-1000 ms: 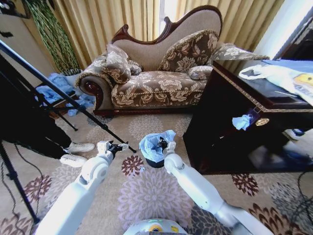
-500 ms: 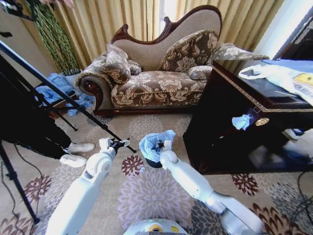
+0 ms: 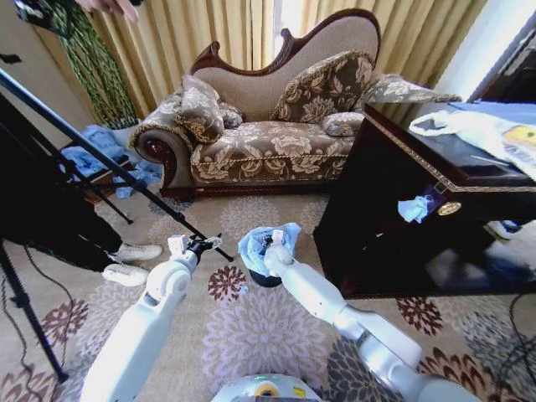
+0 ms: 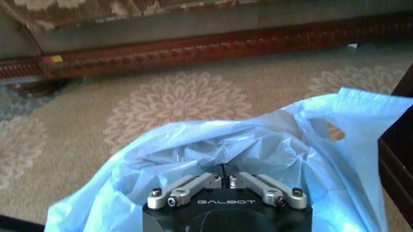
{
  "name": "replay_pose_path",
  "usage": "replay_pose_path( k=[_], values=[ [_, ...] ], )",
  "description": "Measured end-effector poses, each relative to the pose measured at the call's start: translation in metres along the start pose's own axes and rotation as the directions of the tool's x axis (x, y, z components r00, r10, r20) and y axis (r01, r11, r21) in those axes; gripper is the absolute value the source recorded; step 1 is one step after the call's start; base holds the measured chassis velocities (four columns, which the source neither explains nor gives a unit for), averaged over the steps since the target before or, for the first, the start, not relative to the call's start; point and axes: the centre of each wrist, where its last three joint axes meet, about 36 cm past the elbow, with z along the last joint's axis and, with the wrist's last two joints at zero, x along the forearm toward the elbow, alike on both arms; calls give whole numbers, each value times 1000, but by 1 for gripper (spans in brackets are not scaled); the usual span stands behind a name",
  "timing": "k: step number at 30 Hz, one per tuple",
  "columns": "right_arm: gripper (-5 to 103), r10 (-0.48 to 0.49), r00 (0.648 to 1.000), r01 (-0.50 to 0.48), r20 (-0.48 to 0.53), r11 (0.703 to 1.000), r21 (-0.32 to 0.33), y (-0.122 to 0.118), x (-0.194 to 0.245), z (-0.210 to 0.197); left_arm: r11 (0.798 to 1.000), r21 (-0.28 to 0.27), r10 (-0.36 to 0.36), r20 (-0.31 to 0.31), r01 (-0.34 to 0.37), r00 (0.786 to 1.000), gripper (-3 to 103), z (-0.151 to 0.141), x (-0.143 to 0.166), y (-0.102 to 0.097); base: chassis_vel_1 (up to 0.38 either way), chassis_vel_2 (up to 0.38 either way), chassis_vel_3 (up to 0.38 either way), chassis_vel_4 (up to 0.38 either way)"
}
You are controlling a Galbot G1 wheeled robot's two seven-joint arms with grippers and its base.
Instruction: Place a garbage bag over the trash bin.
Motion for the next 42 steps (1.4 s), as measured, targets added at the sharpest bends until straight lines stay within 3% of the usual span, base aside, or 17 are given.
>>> replay_pose_path(
  k=[24, 31, 42],
  values=[
    [0, 43, 997, -37, -71, 997, 74, -1, -35, 37, 1000, 9, 14, 54, -14, 998, 100, 1, -3, -2, 0, 0, 0, 0],
    [0, 74, 990, -66, -122, 996, 62, 5, -33, 18, 1000, 18, 14, 56, -15, 998, 100, 2, -4, -3, 0, 0, 0, 0],
    [0, 118, 944, -125, -309, 992, -2, 8, -30, -16, 999, 32, 11, 66, -13, 998, 100, 3, -5, -2, 0, 0, 0, 0]
  ],
)
